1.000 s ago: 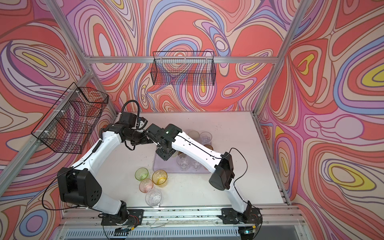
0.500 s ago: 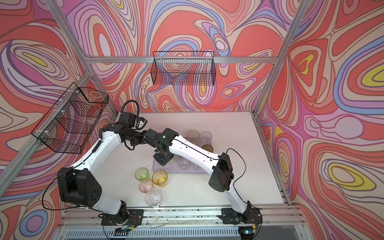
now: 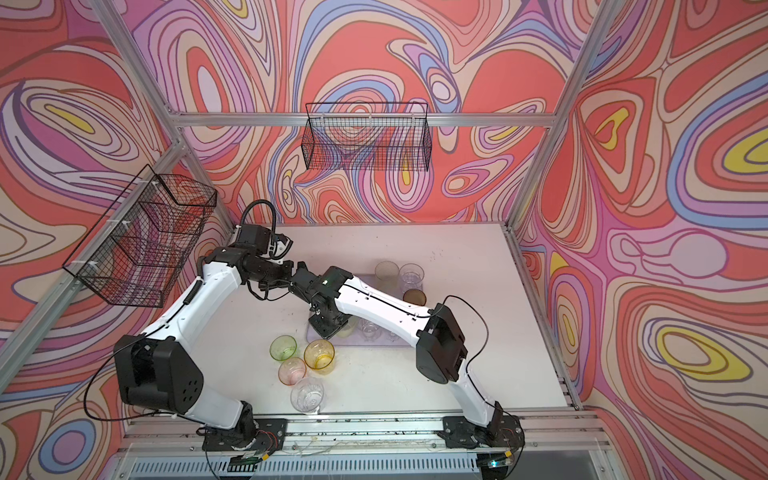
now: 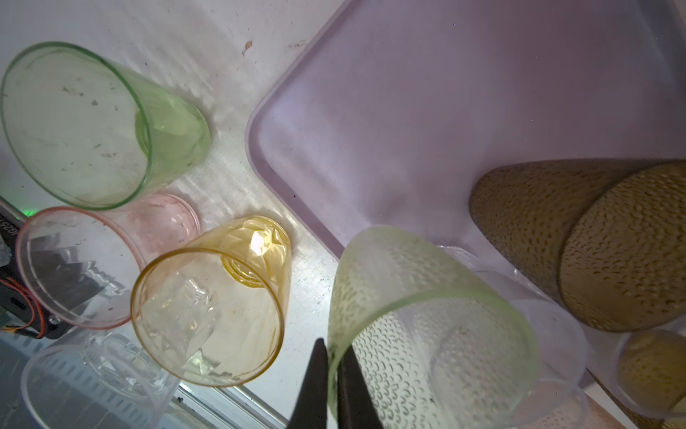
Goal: Place the glasses into the tray
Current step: Place the glass on the tray, then pick up the glass from the bottom-left of the table.
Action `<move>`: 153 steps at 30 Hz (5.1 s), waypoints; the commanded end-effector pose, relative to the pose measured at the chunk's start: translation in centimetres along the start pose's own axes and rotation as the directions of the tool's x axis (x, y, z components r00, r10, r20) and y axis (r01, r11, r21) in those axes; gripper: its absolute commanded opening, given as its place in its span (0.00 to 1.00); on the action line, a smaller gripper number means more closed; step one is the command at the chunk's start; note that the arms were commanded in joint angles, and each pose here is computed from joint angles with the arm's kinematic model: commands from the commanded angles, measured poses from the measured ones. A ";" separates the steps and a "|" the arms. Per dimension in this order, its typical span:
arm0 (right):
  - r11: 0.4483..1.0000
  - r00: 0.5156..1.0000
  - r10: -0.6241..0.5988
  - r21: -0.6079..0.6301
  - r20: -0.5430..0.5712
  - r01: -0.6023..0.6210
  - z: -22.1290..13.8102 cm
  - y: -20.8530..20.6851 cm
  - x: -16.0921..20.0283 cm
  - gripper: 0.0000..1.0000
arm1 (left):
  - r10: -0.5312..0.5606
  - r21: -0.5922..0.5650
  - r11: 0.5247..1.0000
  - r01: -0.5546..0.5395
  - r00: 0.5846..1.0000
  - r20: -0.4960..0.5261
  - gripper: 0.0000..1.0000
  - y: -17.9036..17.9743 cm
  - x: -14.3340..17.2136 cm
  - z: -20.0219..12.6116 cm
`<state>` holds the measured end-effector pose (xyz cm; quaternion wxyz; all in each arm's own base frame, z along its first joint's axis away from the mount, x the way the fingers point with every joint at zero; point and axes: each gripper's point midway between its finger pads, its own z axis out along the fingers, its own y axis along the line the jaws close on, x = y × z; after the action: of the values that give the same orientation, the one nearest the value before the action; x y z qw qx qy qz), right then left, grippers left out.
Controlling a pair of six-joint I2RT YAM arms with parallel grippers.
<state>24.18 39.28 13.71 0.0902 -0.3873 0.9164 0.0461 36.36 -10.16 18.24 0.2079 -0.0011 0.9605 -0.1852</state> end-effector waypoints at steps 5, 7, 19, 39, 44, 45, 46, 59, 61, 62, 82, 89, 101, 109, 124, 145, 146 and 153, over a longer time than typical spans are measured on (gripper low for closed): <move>1.000 1.000 0.019 0.015 0.005 -0.019 2.2 0.0 -0.7 0.00 | 0.002 0.012 1.000 -0.002 1.000 0.007 1.00 -0.6 -0.1 -1.1; 1.000 1.000 0.019 0.021 0.003 -0.019 2.5 0.0 -0.9 0.00 | 0.002 0.012 1.000 -0.002 1.000 0.006 1.00 -0.6 -0.1 -1.1; 0.998 0.999 0.050 0.043 -0.008 -0.050 4.3 -1.2 -1.3 0.00 | -0.001 -0.006 1.000 0.001 1.000 0.007 1.00 -0.2 -0.1 -1.0; 0.998 0.997 0.051 0.047 -0.055 -0.048 6.2 -1.4 -0.8 0.00 | -0.048 -0.051 0.998 0.048 0.999 -0.004 1.00 1.4 -0.2 -0.9; 0.998 0.998 0.052 0.042 -0.028 -0.050 5.5 -1.3 -1.3 0.10 | -0.058 -0.063 0.996 0.058 0.998 0.002 0.98 1.8 -0.3 -1.0; 0.998 0.998 0.051 0.040 -0.023 -0.050 5.3 -1.3 -1.4 0.11 | -0.057 -0.065 0.996 0.057 0.998 0.003 0.98 1.8 -0.3 -1.0; 0.998 0.999 0.050 0.039 -0.019 -0.049 5.2 -1.2 -1.5 0.13 | -0.058 -0.068 0.996 0.058 0.998 0.003 0.98 1.9 -0.3 -1.0; 0.999 0.987 0.041 0.023 0.155 -0.046 -0.1 -1.3 -4.1 0.40 | -0.077 -0.106 0.991 0.078 0.997 0.010 0.86 2.0 -0.5 -2.6; 0.999 0.980 0.035 0.023 0.197 -0.041 -1.3 -1.4 -4.7 0.43 | -0.077 -0.119 0.990 0.077 0.997 0.006 0.86 2.1 -0.3 -2.9; 0.999 0.974 0.036 0.029 0.222 -0.043 -2.0 -1.6 -5.1 0.45 | -0.079 -0.129 0.988 0.079 0.997 0.002 0.85 2.3 0.0 -3.1; 0.942 0.836 0.029 0.266 0.549 -0.207 -12.4 -8.4 -5.5 0.65 | -0.159 -0.235 0.962 0.139 0.985 -0.066 0.71 3.6 5.8 -6.7; 0.899 0.785 0.072 0.302 0.615 -0.318 -14.9 -11.8 -3.6 0.69 | -0.208 -0.268 0.948 0.173 0.972 -0.109 0.71 4.3 8.7 -6.9; 0.854 0.751 0.125 0.314 0.648 -0.414 -16.1 -15.2 -2.4 0.84 | -0.317 -0.337 0.906 0.255 0.937 -0.144 0.66 5.5 12.6 -6.8; 0.866 0.745 0.117 0.300 0.656 -0.400 -15.8 -15.2 -1.8 0.87 | -0.402 -0.369 0.872 0.320 0.899 -0.171 0.64 6.0 15.3 -6.6; 0.892 0.776 0.188 0.226 0.602 -0.391 -14.0 -16.3 0.3 0.89 | -0.517 -0.390 0.816 0.427 0.840 -0.162 0.61 6.8 18.1 -4.7; 0.901 0.780 0.191 0.209 0.596 -0.381 -13.5 -16.4 0.4 0.88 | -0.595 -0.395 0.768 0.505 0.790 -0.147 0.51 7.6 19.6 -1.7; 0.901 0.779 0.191 0.209 0.597 -0.381 -13.5 -16.4 0.5 0.88 | -0.598 -0.395 0.765 0.509 0.788 -0.144 0.50 7.7 19.6 -1.5; 0.899 0.774 0.193 0.208 0.603 -0.386 -13.9 -16.6 0.6 0.88 | -0.611 -0.402 0.756 0.516 0.777 -0.151 0.41 8.0 19.7 -0.5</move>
<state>34.09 25.62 25.93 0.3996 -0.1922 0.8962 0.0164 18.82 -4.19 8.56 0.0118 -0.2881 0.9548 -0.0721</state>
